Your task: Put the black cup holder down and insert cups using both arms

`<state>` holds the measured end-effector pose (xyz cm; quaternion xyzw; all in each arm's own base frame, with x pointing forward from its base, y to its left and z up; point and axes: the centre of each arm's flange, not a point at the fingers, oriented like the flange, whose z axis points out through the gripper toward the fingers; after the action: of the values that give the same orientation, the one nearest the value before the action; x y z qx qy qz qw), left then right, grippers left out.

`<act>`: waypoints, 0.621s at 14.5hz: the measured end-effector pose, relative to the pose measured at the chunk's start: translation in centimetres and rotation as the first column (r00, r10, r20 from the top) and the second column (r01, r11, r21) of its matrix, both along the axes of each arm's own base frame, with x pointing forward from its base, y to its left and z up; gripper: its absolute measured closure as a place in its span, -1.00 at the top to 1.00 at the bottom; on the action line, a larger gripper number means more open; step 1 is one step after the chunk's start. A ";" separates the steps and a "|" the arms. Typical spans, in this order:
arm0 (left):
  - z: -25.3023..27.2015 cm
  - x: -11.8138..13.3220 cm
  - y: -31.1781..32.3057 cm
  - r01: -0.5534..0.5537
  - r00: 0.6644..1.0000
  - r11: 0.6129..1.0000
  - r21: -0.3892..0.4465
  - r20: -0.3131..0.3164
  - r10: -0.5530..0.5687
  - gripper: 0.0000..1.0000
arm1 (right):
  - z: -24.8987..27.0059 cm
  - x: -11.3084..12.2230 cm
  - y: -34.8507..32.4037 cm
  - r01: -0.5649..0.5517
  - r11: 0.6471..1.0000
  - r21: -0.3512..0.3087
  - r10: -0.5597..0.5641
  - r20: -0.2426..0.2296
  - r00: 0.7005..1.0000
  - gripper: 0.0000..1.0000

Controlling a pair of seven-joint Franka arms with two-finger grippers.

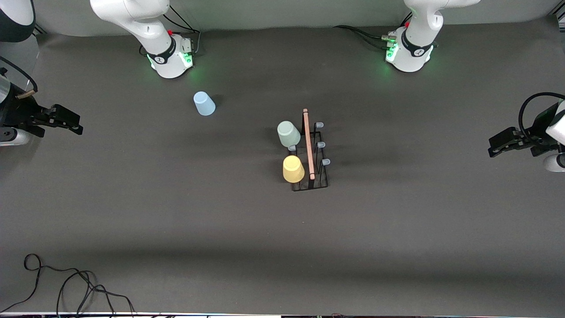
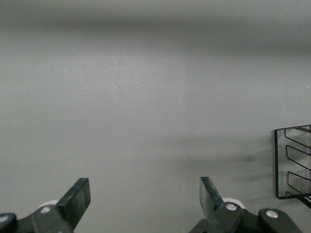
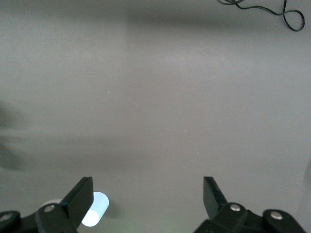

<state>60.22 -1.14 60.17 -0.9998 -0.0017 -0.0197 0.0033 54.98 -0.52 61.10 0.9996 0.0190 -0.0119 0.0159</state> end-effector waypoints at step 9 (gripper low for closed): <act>0.0 0.0 0.0 0.000 1.000 1.000 0.000 0.000 0.000 1.00 | -1.1 0.6 0.1 0.000 1.000 -0.003 0.000 -0.028 1.000 1.00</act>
<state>60.22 -1.16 60.16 -0.9998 -0.0015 -0.0195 0.0033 55.60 -0.46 60.00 0.9993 0.0190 -0.0262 0.0171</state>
